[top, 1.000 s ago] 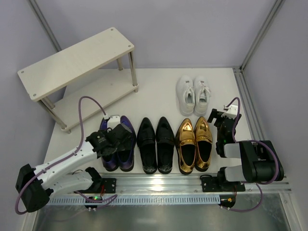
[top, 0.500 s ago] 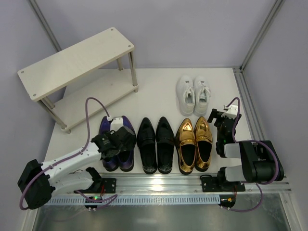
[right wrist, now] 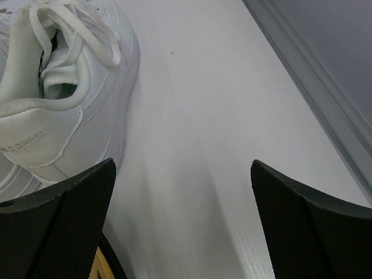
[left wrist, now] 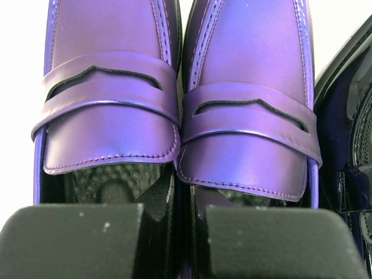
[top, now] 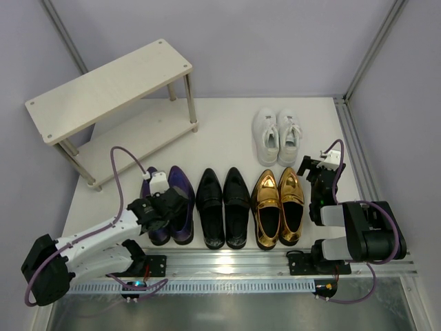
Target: Place and organize the shoes onto the shoe shelf
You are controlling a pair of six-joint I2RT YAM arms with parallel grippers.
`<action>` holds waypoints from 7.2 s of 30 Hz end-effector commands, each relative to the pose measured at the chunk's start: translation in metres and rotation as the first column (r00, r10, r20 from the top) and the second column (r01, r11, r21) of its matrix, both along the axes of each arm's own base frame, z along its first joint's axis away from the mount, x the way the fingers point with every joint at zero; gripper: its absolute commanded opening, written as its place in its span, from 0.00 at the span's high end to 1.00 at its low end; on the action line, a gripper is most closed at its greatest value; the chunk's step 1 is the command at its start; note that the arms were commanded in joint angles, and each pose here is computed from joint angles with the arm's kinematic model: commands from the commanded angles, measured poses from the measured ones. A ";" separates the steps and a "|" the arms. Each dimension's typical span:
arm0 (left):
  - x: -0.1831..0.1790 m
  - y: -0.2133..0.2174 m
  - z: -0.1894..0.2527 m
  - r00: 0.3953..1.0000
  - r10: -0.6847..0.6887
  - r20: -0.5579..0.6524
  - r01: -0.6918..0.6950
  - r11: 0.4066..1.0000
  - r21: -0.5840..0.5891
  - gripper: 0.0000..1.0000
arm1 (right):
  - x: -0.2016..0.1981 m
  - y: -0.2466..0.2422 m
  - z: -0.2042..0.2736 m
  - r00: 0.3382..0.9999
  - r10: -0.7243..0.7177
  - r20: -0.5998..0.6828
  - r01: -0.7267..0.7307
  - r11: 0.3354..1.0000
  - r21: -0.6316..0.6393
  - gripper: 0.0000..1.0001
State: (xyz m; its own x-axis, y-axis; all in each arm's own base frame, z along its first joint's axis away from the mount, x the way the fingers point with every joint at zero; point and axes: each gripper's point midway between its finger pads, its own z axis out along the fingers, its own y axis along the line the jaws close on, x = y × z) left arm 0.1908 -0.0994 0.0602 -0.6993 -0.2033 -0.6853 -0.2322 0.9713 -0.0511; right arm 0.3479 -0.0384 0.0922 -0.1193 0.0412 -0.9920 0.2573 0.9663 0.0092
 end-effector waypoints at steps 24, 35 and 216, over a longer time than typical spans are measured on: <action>0.031 -0.005 0.132 0.955 -0.010 0.296 0.033 0.997 -0.072 1.00 | 0.010 0.001 0.028 0.995 0.002 0.103 -0.002 1.000 0.002 0.03; 0.099 -0.038 0.193 0.897 -0.092 0.433 0.085 0.996 0.036 1.00 | 0.010 0.001 0.028 0.995 0.002 0.103 -0.002 1.000 0.001 0.03; 0.177 0.117 0.030 0.958 0.262 0.119 -0.282 0.933 0.222 1.00 | 0.010 0.001 0.027 0.995 0.002 0.102 -0.002 1.000 0.000 0.03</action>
